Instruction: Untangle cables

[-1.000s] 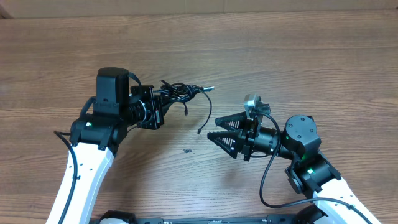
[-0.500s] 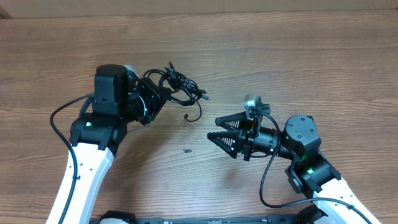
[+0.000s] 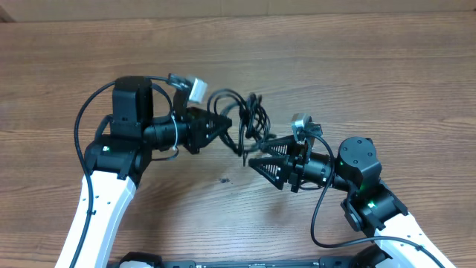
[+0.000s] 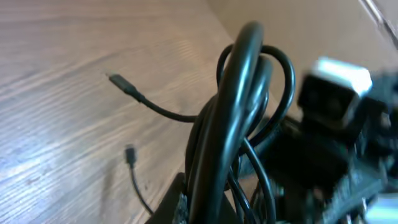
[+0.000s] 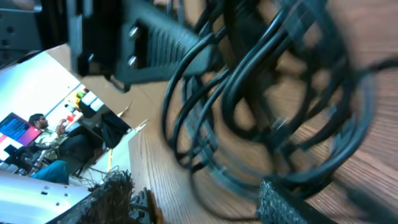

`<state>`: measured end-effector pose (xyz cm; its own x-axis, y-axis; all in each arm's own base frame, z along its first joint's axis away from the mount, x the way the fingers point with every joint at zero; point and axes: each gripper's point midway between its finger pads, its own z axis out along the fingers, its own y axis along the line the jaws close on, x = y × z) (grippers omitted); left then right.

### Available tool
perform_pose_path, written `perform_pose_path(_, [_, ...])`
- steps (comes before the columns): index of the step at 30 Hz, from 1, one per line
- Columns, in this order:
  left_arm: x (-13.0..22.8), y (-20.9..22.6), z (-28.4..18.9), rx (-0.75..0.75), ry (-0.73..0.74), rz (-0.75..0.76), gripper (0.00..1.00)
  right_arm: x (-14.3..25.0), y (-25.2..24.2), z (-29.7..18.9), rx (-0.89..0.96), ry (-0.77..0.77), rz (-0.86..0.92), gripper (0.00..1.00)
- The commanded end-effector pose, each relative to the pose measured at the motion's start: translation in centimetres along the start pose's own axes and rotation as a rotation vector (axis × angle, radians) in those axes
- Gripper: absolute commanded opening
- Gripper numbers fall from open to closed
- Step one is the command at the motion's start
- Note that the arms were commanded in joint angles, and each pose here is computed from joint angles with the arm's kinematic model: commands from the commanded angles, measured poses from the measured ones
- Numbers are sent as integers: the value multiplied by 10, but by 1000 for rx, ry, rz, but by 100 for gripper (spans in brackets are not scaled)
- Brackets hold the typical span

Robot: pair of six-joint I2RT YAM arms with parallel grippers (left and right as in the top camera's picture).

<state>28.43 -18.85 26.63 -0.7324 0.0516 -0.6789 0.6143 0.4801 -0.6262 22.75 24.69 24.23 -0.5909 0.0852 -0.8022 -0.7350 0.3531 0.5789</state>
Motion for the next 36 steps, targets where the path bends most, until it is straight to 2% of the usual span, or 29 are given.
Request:
perform_pose_path(1, [4, -19, -6, 84, 16, 241, 4, -10, -6, -6, 37, -32, -9, 68])
perform_pose_path(5, [14, -18, -6, 87, 43, 297, 4, -8, -14, -9, 62, -23, -13, 81])
perform_pose_path(9, [16, -24, -7, 122, 45, 310, 4, -6, -16, -9, 69, -15, -44, 87])
perform_pose_path(19, [34, -36, -10, 200, 88, 287, 4, -6, -19, -10, 85, -14, -105, 92])
perform_pose_path(24, [32, -52, -13, 292, 61, 316, 4, -6, -14, -9, 56, -8, -109, 88])
perform_pose_path(26, [31, -56, -14, 313, 49, 334, 4, -6, -8, -9, 27, -7, -120, 83])
perform_pose_path(27, [29, -55, -14, 313, 45, 343, 4, -7, -3, -9, -2, -6, -131, 75])
perform_pose_path(29, [29, -55, -14, 312, 43, 346, 4, -7, 1, -9, -24, -5, -139, 66])
perform_pose_path(30, [29, -54, -14, 307, 45, 347, 4, -7, 3, -9, -35, -3, -141, 53])
perform_pose_path(33, [28, -53, -13, 297, 44, 354, 4, -6, 4, -9, -37, -2, -141, 31])
perform_pose_path(35, [27, -50, -12, 280, 42, 366, 4, -6, 4, -9, -37, -2, -141, 13])
perform_pose_path(36, [26, -47, -11, 264, 44, 371, 7, -6, 4, -9, -37, -2, -140, 6])
